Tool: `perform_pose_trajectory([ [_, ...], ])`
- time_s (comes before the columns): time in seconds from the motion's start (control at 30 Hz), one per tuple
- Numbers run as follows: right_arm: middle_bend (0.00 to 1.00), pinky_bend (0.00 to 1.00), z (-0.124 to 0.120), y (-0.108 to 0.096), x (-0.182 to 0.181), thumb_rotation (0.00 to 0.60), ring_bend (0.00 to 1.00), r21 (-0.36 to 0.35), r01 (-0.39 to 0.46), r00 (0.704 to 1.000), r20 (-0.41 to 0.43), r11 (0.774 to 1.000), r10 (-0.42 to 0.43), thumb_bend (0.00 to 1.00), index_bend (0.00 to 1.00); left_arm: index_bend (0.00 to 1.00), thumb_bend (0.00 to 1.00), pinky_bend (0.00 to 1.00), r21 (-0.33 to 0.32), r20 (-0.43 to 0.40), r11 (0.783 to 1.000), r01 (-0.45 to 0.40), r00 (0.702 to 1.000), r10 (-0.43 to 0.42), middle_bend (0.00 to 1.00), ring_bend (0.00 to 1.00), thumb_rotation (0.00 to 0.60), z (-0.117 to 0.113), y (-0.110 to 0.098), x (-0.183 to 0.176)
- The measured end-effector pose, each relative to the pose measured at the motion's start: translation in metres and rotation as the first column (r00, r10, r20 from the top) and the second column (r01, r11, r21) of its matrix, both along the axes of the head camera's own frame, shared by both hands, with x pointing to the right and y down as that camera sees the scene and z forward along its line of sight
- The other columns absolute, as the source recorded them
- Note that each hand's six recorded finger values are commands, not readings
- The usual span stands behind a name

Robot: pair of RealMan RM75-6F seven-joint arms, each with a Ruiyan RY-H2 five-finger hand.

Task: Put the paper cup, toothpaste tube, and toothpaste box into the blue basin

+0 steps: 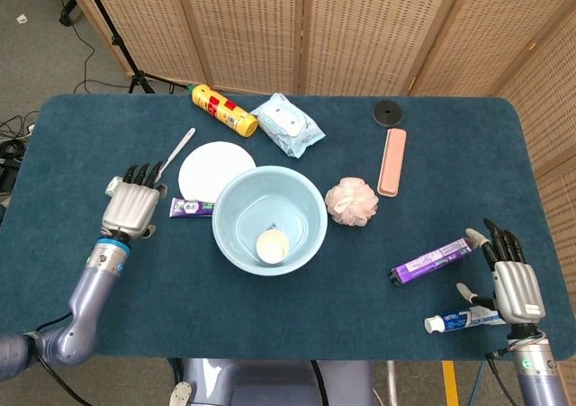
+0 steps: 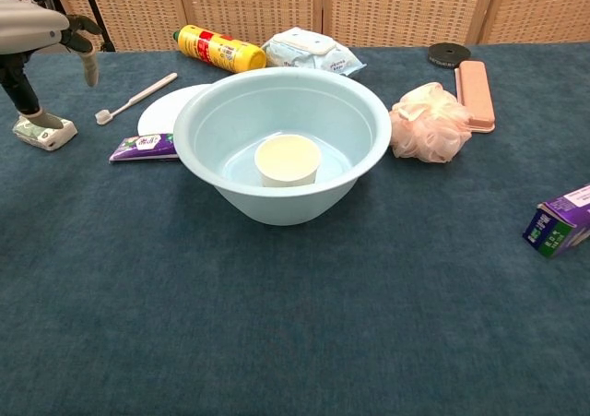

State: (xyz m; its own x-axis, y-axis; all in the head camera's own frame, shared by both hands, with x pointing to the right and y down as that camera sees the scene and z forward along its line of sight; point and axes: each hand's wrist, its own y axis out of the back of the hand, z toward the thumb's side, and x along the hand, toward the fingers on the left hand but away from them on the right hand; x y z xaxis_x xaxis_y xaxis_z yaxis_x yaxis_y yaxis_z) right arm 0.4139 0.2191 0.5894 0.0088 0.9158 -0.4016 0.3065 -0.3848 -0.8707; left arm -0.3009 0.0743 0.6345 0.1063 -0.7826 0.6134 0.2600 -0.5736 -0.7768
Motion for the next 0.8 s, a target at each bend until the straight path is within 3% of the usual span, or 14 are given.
perform_pose_trajectory([
  [0.17, 0.0, 0.0, 0.001, 0.0, 0.002, 0.6, 0.0, -0.007, -0.007, 1.0, 0.008, 1.0, 0.007, 0.21, 0.15, 0.39, 0.18, 0.09, -0.007, -0.018, 0.998, 0.066, 0.998, -0.066, 0.05, 0.04, 0.6, 0.012, -0.008, 0.015],
  [0.47, 0.0, 0.0, 0.004, -0.001, 0.005, 0.6, 0.0, -0.017, -0.02, 1.0, 0.021, 1.0, 0.021, 0.21, 0.15, 0.39, 0.18, 0.09, 0.024, 0.016, 0.997, 0.078, 0.997, -0.079, 0.05, 0.04, 0.6, 0.026, -0.02, 0.038],
  [0.8, 0.0, 0.0, 0.006, -0.002, 0.005, 0.6, 0.0, -0.024, -0.022, 0.999, 0.035, 0.999, 0.023, 0.21, 0.15, 0.4, 0.19, 0.09, 0.0, 0.065, 0.994, 0.113, 0.991, -0.113, 0.05, 0.04, 0.6, 0.054, -0.02, 0.046],
])
